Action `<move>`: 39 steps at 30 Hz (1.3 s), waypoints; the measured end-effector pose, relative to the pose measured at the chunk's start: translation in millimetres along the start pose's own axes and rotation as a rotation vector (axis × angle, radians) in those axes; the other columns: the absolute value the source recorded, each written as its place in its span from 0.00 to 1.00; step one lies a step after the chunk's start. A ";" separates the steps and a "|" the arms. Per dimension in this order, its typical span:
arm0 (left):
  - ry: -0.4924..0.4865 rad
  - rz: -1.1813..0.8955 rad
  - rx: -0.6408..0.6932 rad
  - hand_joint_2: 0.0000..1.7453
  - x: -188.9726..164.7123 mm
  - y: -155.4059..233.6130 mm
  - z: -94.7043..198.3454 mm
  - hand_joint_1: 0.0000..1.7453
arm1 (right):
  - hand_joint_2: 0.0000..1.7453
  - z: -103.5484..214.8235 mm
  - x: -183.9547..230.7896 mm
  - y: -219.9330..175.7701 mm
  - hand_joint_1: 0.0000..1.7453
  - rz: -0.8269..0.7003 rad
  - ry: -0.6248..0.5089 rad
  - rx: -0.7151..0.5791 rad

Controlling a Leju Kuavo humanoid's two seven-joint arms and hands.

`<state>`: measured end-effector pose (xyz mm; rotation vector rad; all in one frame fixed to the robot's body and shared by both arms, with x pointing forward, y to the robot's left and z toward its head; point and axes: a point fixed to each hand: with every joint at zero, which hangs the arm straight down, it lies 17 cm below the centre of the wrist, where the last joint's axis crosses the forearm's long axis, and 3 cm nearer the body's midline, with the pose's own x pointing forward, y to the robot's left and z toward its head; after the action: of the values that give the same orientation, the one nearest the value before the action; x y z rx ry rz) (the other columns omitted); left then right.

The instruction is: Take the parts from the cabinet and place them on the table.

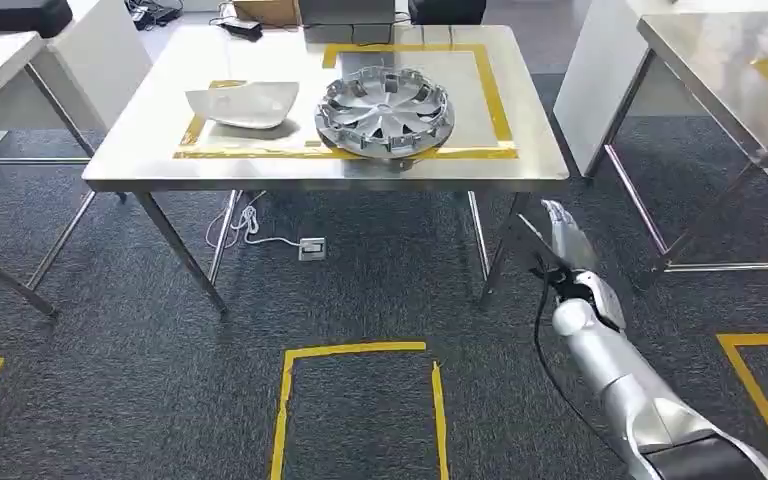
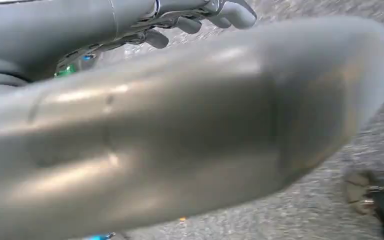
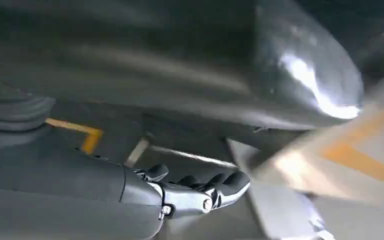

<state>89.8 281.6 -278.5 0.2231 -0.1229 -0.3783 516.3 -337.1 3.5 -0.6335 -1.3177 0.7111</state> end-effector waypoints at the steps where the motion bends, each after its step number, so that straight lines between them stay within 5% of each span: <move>1: 0.006 0.000 -0.002 0.00 -4.1 -1.5 0.0 0.00 | 0.00 13.2 -29.5 12.1 0.00 -0.022 0.083 0.019; 6: 0.016 -0.021 -0.003 0.00 -11.2 -3.3 0.0 0.00 | 0.00 107.0 -152.6 67.2 0.00 -0.099 0.400 0.096; 12: 0.011 -0.027 0.002 0.00 -9.8 3.2 -1.3 0.00 | 0.00 193.0 -227.8 97.8 0.00 -0.197 0.657 0.135; 19: 0.008 -0.031 0.001 0.00 -6.5 3.9 -1.2 0.00 | 0.00 280.7 -269.9 139.9 0.00 -0.323 0.916 0.222; 29: -0.023 -0.039 -0.019 0.00 6.3 -0.5 0.3 0.00 | 0.00 383.7 -279.5 199.0 0.00 -0.473 1.238 0.369; 30: -0.027 -0.040 -0.020 1.00 6.9 -0.1 0.2 0.00 | 0.00 391.2 -276.7 205.7 0.00 -0.485 1.262 0.386; 35: -0.007 -0.038 -0.012 1.00 3.3 1.2 -0.1 0.00 | 0.00 409.8 -266.5 224.3 0.00 -0.559 1.338 0.409; 36: 0.001 -0.040 -0.010 1.00 1.4 1.5 -0.2 0.00 | 1.00 411.9 -264.3 227.4 0.00 -0.576 1.344 0.412; 39: 0.014 -0.047 -0.009 1.00 -1.4 1.3 -0.1 0.00 | 1.00 413.0 -258.6 233.9 0.00 -0.613 1.353 0.409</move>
<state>89.0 283.4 -278.5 0.2196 -0.1024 -0.4240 56.4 -380.8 -277.1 -0.2153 -0.0436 -0.0538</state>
